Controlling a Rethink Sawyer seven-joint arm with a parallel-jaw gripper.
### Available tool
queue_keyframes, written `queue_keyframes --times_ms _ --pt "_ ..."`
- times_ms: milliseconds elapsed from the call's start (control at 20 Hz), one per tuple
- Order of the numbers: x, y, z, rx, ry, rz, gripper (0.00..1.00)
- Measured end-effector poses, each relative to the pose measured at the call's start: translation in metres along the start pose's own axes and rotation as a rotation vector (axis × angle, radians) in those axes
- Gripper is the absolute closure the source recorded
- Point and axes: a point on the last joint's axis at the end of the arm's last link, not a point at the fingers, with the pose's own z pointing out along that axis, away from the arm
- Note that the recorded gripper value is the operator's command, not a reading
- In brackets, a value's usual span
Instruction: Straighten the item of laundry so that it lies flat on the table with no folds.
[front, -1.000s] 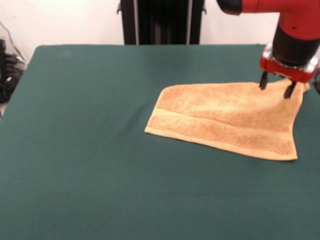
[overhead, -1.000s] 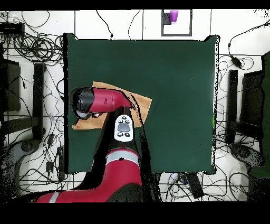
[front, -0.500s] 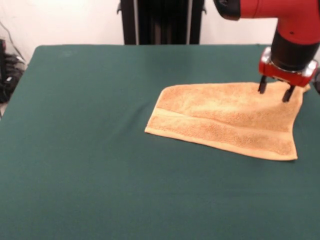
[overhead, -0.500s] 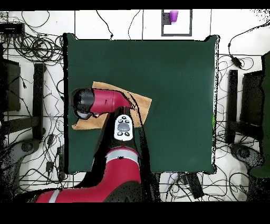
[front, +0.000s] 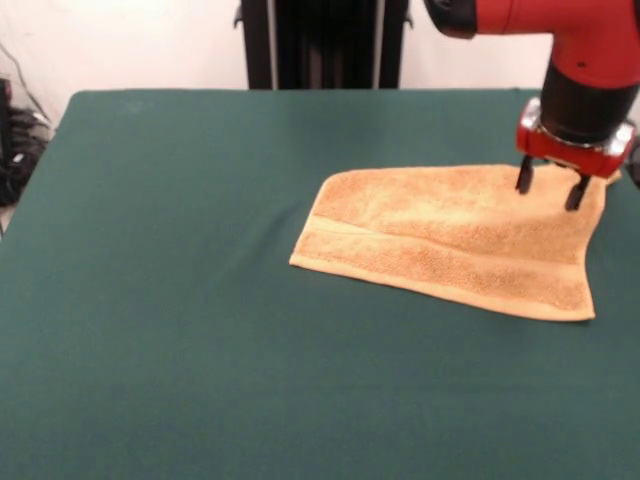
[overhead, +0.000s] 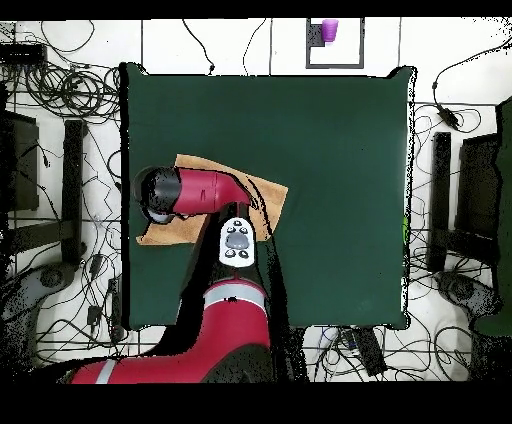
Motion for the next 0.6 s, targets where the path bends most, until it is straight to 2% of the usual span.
queue_keyframes --times_ms 300,600 --pt "-0.013 -0.002 0.006 -0.065 -0.052 0.023 0.0" --pt "-0.02 -0.005 0.008 -0.089 -0.063 0.038 0.0"
